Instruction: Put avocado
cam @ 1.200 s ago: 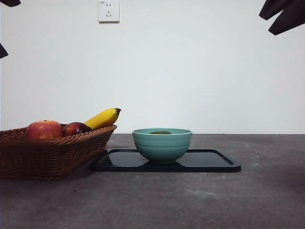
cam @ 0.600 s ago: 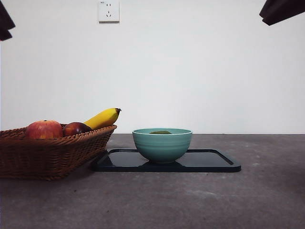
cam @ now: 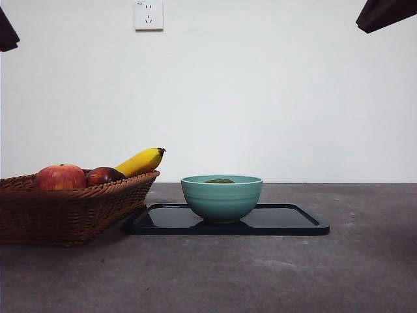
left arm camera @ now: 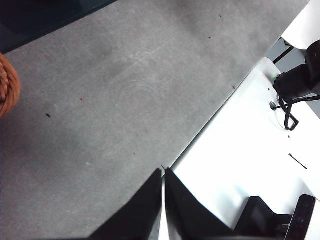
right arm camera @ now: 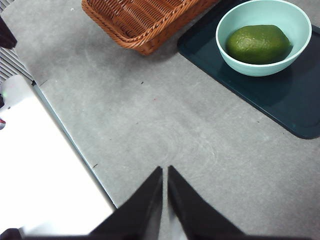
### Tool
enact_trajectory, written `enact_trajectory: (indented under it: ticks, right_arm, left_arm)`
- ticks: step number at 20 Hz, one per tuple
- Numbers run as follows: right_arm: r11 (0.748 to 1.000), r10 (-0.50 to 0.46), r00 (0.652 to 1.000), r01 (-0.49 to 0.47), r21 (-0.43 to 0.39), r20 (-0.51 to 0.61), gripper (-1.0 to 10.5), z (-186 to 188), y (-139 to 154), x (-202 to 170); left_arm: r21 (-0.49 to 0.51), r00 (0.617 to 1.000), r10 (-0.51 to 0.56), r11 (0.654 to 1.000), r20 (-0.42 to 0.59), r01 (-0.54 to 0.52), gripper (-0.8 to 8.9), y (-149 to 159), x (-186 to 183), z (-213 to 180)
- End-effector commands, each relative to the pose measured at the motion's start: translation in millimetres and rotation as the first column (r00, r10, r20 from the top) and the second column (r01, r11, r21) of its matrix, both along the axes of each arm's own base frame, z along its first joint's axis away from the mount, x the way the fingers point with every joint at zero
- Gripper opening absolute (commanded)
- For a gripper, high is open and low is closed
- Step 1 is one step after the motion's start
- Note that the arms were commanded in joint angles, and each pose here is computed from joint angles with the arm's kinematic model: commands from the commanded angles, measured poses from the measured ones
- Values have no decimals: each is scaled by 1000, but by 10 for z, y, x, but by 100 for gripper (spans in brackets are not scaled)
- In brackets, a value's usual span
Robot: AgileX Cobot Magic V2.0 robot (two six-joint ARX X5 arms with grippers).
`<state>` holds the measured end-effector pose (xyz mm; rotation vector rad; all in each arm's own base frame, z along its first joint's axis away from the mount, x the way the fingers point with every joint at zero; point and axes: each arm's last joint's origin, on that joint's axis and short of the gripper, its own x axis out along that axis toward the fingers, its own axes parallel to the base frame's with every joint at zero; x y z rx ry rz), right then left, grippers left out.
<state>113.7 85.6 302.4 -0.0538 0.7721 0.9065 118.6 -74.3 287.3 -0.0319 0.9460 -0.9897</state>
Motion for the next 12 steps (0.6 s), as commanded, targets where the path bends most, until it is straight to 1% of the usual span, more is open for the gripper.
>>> enact_trajectory:
  ticks: [1,5,6,7,8,9,10,11,12]
  right_arm:
    - [1000,3,1000,-3,7,-3,7,12,13,3]
    - [1000,3,1000,-3,7,-3,7,12,13,3]
    - [1000,2,1000,-2,7,-3,7,12,13,3]
    - [1000,2,1000,-2,8,-3,7,12,13,3]
    - [1000,2,1000,-2,8,-3,7,12,13,3]
    - [1000,2,1000,-2,8,-3,7,12,13,3]
    - [1000,2,1000,-2,8,-3,7,12,13,3]
    - [1000,2,1000,-2,8,-3,7,13,12,3]
    - [1000,2,1000,-2,8,-3,7,12,13,3]
  left_arm:
    - [-4,1000,-12,1000,11,12,8,-10,9,17]
    - [-6,1000,-14,1000,21,14,8,-10,9,23]
    - [-17,998,-16,1000,69,17,8,1,-1,56]
    - [-15,988,-17,1000,152,19,8,16,9,96]
    - [-25,963,-5,1000,271,12,8,44,22,167]
    - [-47,917,27,999,397,-10,8,82,43,255]
    - [-79,852,79,996,518,-44,8,137,55,349]
    - [-117,774,149,988,615,-97,8,202,60,425]
    - [-155,683,223,975,696,-160,8,278,46,480]
